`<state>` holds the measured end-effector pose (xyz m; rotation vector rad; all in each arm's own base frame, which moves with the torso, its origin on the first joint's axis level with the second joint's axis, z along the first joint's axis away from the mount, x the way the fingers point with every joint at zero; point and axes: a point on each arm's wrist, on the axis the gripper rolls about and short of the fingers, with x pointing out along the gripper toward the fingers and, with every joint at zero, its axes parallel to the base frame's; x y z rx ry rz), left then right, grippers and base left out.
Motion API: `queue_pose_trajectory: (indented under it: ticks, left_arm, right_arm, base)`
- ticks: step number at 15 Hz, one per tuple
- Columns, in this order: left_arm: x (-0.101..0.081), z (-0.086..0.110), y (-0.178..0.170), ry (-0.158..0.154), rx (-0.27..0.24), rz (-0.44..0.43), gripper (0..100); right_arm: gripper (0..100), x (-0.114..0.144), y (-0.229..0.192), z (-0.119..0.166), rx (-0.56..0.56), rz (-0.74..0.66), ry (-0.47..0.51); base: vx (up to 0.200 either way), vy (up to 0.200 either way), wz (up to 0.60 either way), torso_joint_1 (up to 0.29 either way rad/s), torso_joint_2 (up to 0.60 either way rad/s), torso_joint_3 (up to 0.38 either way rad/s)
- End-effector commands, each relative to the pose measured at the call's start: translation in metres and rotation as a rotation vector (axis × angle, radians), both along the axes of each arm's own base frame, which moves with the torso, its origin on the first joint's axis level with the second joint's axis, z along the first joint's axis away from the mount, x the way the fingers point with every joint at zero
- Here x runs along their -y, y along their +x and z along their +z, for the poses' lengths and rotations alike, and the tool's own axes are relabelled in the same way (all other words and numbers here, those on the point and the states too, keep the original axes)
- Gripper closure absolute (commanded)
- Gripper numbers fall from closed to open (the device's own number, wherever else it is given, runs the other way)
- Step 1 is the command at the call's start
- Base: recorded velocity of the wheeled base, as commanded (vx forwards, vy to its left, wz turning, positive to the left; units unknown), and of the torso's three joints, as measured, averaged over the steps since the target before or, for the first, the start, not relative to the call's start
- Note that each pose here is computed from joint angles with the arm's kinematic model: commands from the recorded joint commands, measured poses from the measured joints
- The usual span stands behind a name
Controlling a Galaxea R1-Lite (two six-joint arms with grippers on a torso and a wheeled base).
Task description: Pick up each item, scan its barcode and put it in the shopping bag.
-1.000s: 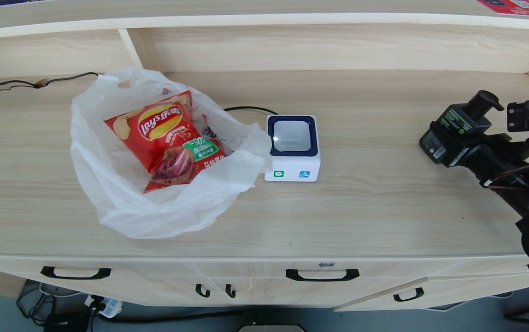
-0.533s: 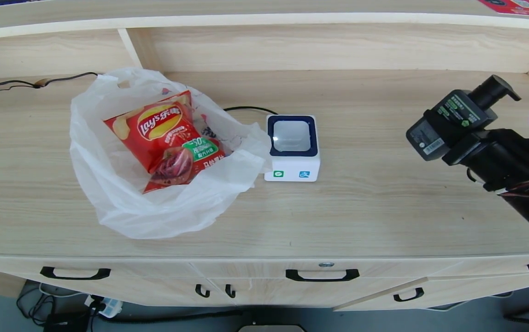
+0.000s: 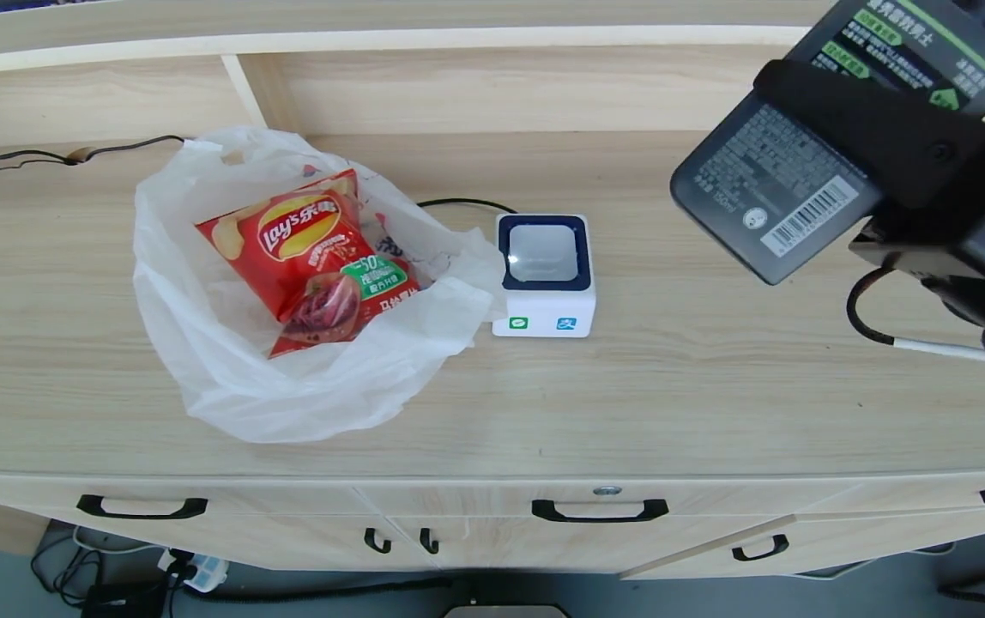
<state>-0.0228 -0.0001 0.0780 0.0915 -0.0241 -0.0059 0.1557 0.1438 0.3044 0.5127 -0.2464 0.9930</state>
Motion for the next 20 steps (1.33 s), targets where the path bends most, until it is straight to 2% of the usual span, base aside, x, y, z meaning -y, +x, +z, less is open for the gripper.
queue_pose_trajectory:
  ticks: [1, 3, 6, 8, 14, 16, 18, 20]
  left_arm:
    - [0.0, 0.0, 0.0, 0.001, 0.001, -0.001, 0]
    - [0.0, 0.0, 0.0, 0.002, 0.002, -0.001, 0]
    - [0.0, 0.0, 0.0, 0.005, 0.002, 0.001, 0]
    - [0.0, 0.0, 0.0, 0.005, 0.004, -0.001, 0]
    - [0.0, 0.0, 0.0, 0.004, 0.004, 0.001, 0]
    - [0.0, 0.0, 0.0, 0.002, 0.004, -0.001, 0]
    - [0.0, 0.0, 0.0, 0.004, 0.004, 0.001, 0]
    - [0.0, 0.0, 0.0, 0.002, 0.004, 0.001, 0]
  right_arm:
    - [100, -0.023, -0.032, 0.043, -0.047, 0.197, 0.086]
    - [100, -0.033, -0.025, 0.054, -0.081, 0.23, 0.116]
    - [100, -0.036, -0.037, 0.051, -0.103, 0.298, 0.116]
    - [100, -0.039, -0.042, 0.039, -0.101, 0.304, 0.076]
    - [100, -0.039, -0.043, 0.039, -0.091, 0.308, 0.086]
    - [100, -0.04, -0.041, 0.033, -0.083, 0.282, 0.056]
    - [100, -0.032, -0.016, 0.0, 0.032, 0.012, -0.162]
    - [100, -0.002, 0.004, -0.019, 0.132, -0.321, -0.345]
  base:
    - [0.0, 0.0, 0.0, 0.0, 0.0, 0.0]
    - [0.0, 0.0, 0.0, 0.0, 0.0, 0.0]
    - [0.0, 0.0, 0.0, 0.0, 0.0, 0.0]
    - [0.0, 0.0, 0.0, 0.0, 0.0, 0.0]
    - [0.0, 0.0, 0.0, 0.0, 0.0, 0.0]
    - [0.0, 0.0, 0.0, 0.0, 0.0, 0.0]
    - [0.0, 0.0, 0.0, 0.0, 0.0, 0.0]
    - [0.0, 0.0, 0.0, 0.0, 0.0, 0.0]
